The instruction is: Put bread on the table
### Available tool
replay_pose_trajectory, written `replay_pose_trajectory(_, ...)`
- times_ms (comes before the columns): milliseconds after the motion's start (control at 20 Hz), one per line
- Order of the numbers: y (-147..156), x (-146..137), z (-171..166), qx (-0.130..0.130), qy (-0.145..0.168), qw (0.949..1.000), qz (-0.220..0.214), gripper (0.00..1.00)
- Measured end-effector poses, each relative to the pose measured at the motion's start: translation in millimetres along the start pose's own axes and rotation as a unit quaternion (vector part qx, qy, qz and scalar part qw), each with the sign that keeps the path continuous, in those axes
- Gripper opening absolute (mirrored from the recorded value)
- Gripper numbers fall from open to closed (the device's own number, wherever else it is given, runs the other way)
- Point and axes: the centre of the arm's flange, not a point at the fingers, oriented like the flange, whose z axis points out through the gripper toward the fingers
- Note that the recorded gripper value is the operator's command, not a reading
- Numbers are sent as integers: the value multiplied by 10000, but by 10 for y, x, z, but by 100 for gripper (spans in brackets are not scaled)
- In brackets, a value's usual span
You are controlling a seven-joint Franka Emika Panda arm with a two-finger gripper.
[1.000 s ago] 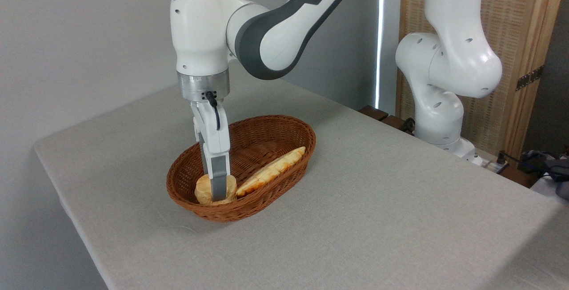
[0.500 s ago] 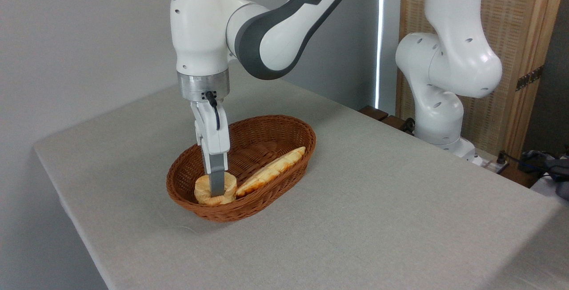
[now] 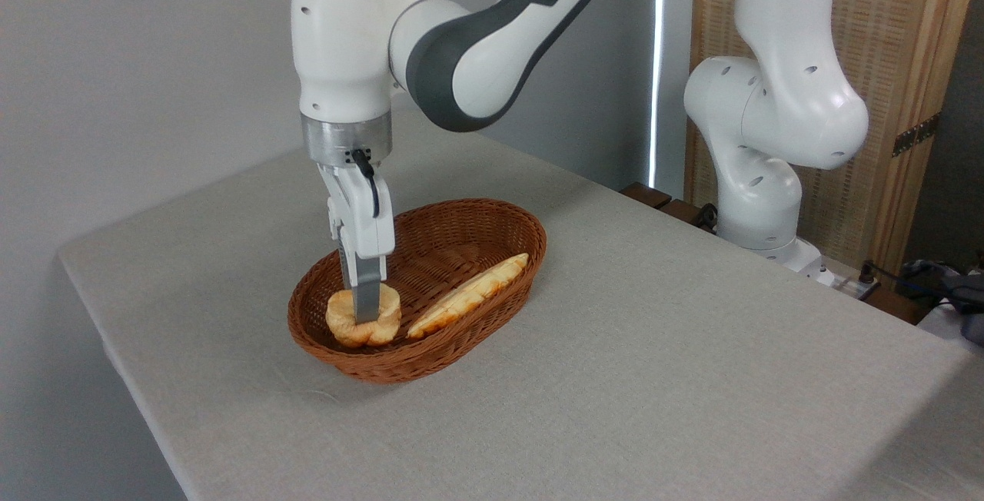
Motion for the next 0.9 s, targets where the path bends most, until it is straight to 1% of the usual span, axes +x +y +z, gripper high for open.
replay_pose_trajectory(100, -35, 7, -162, -125, -102, 9999, -8, 29)
replay_pose_trajectory(200, -113, -42, -380, -282, -229, 9992, 141, 33)
replay_pose_trajectory(300, -289, -238, -639, -479, -361, 9973, 425, 38)
replay_pose_trajectory(450, -601, -680, -1015, -705, -425, 9916, 1002, 41)
replay_pose_trajectory(500, -664, -783, -1074, -736, -420, 9900, 1125, 45)
replay_pose_trajectory(600, -821, -1053, -1195, -768, -413, 9849, 1495, 54)
replay_pose_trajectory(650, -889, -1174, -1229, -737, -488, 9812, 1716, 64)
replay_pose_trajectory(700, -932, -1255, -1246, -699, -616, 9773, 1902, 72)
replay_pose_trajectory(800, -967, -1319, -1256, -641, -887, 9707, 2140, 87)
replay_pose_trajectory(900, -962, -1304, -1252, -624, -983, 9684, 2206, 99)
